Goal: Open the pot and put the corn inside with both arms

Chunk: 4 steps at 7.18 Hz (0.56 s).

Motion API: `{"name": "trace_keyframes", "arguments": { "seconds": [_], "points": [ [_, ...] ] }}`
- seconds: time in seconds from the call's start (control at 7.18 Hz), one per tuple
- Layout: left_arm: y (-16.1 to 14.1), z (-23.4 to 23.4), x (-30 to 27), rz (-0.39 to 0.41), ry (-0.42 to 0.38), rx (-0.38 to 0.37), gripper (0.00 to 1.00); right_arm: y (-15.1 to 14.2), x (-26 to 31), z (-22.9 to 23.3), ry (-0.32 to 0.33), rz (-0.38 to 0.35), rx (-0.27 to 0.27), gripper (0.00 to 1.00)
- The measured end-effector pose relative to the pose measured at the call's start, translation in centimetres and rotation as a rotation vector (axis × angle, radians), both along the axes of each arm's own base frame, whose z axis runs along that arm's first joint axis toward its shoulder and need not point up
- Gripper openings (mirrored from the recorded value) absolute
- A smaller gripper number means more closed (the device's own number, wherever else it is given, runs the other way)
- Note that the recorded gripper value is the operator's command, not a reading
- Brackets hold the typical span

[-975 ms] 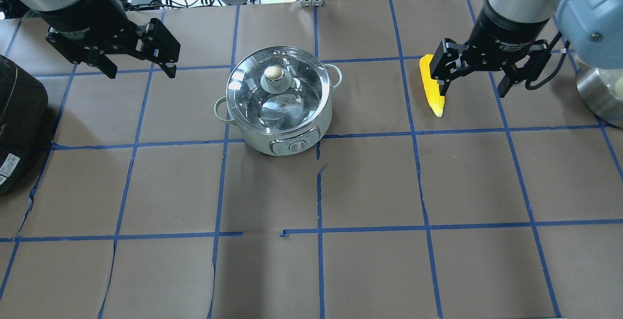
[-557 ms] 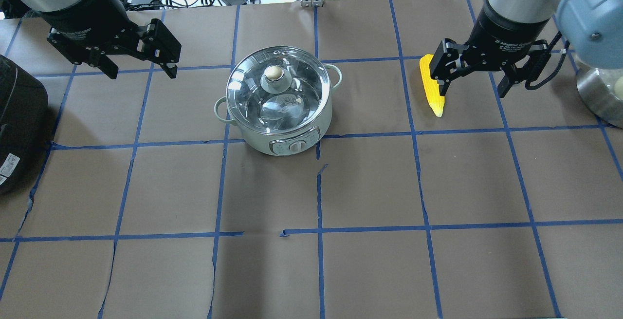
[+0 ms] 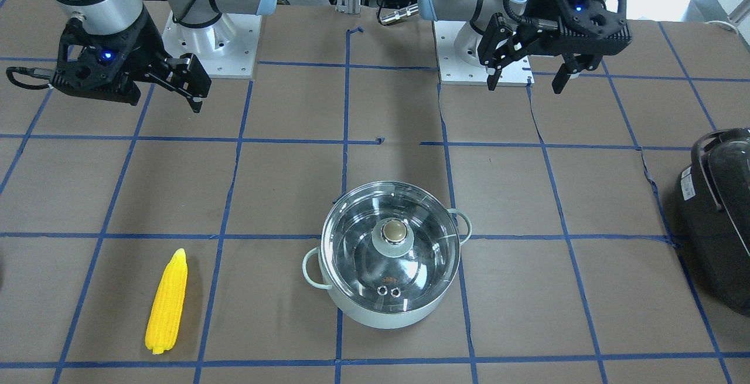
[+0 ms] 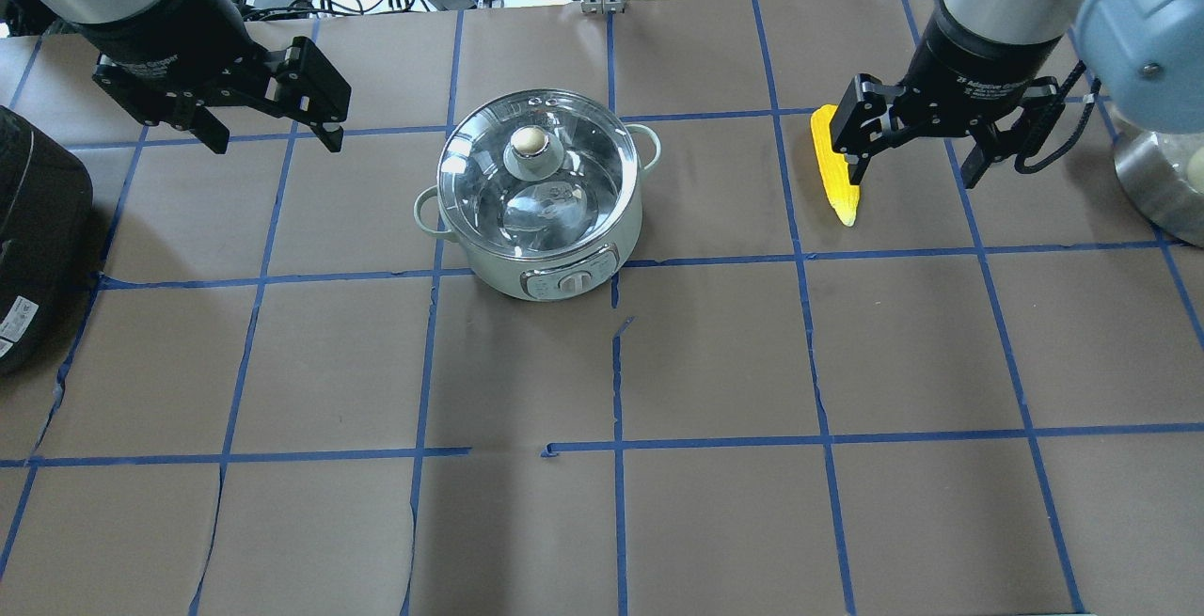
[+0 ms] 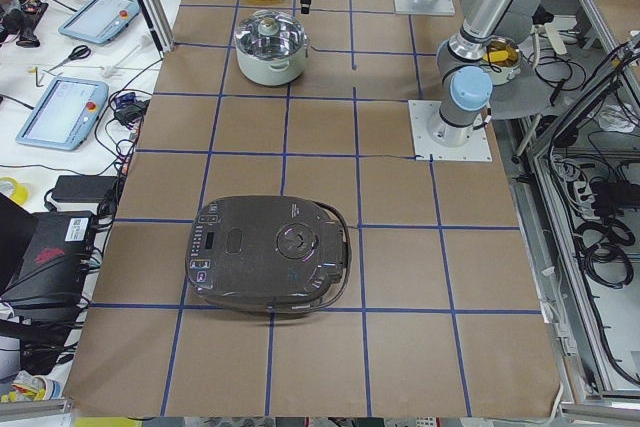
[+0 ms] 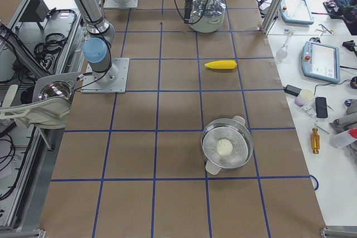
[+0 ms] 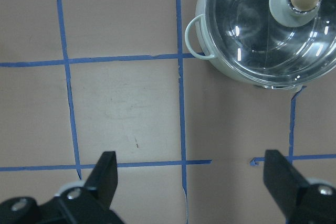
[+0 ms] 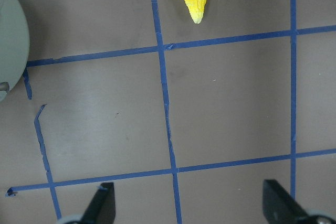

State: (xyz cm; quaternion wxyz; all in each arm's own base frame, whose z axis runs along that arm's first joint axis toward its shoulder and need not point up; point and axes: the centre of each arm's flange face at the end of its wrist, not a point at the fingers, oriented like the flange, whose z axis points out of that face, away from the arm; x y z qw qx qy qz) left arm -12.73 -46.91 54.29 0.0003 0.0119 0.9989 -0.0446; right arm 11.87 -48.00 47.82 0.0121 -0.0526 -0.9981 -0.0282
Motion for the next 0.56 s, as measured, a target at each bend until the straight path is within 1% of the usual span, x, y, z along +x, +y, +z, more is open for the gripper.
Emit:
{"name": "trace_keyframes", "arguments": {
  "seconds": [0.56],
  "points": [
    [0.05,-0.05,-0.09,-0.006,0.002,0.002,1.0,-0.06,0.05,0.01,-0.005,0.001,-0.002,1.0]
  ]
}}
